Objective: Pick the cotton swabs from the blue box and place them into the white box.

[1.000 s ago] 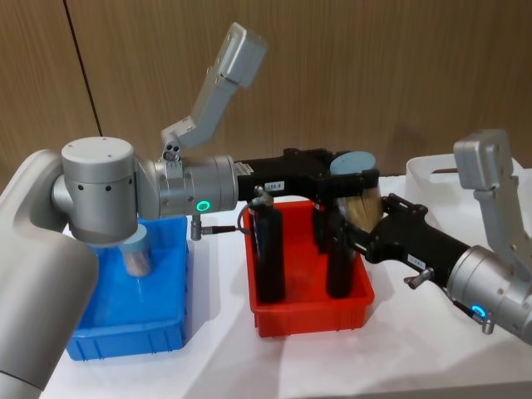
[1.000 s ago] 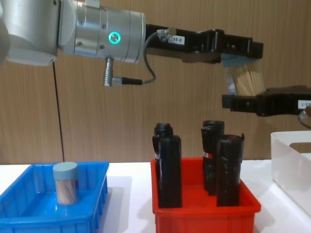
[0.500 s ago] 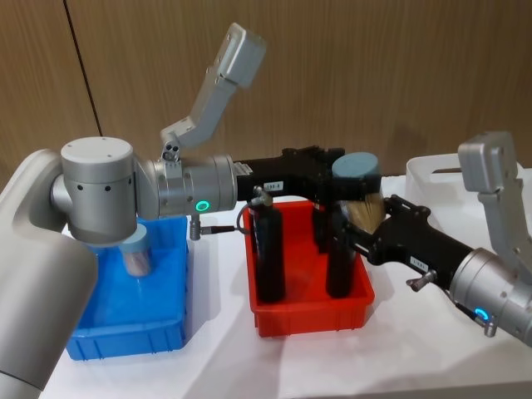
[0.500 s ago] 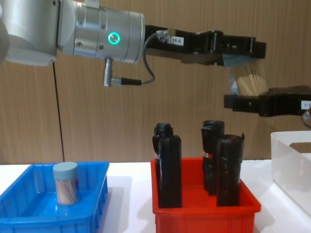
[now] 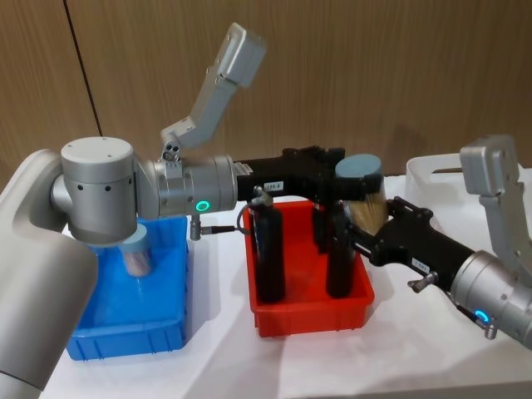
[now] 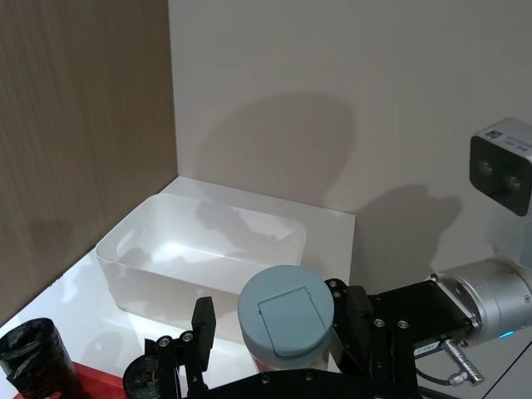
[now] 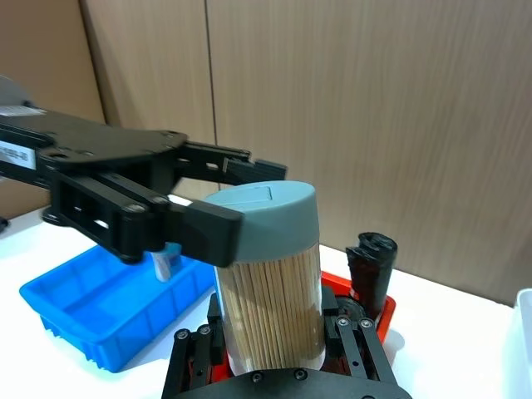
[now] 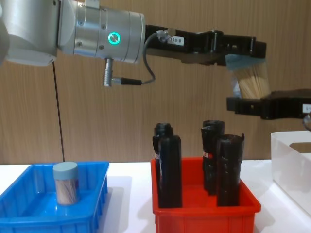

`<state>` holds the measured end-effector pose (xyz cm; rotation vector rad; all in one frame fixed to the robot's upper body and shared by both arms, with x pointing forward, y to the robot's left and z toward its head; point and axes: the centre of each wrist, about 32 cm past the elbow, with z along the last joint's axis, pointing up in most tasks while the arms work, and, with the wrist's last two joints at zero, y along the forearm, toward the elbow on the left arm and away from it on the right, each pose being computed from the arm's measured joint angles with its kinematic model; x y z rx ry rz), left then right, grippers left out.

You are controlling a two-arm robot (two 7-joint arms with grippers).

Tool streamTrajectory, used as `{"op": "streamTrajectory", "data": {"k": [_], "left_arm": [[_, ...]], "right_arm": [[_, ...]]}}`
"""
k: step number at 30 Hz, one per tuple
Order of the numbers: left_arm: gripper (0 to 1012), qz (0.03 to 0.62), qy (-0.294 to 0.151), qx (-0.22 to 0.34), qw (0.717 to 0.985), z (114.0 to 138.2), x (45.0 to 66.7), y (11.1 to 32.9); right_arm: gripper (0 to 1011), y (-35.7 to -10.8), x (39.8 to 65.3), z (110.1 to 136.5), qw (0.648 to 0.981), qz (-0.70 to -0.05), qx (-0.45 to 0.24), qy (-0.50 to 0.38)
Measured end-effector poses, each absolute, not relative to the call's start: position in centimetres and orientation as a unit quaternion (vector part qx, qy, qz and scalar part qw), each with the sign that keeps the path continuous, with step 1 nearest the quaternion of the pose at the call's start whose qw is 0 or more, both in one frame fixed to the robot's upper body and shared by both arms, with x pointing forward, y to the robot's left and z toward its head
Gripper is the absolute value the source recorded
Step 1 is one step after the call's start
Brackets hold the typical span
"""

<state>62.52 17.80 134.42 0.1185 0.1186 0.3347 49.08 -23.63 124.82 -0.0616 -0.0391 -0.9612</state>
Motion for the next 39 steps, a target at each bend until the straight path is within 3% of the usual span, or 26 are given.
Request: {"op": "streamTrajectory", "data": {"k": [17, 39], "left_arm": [[1004, 0.166, 0.059, 0.059, 0.983, 134.4, 62.5, 17.8], [1004, 0.166, 0.059, 0.059, 0.983, 134.4, 62.5, 17.8]], "right_arm": [[639, -25.3, 50.6, 122.6, 0.846, -0.531, -0.042, 0.001], [639, -30.6, 55.4, 120.2, 0.752, -0.655, -0.071, 0.025]]}}
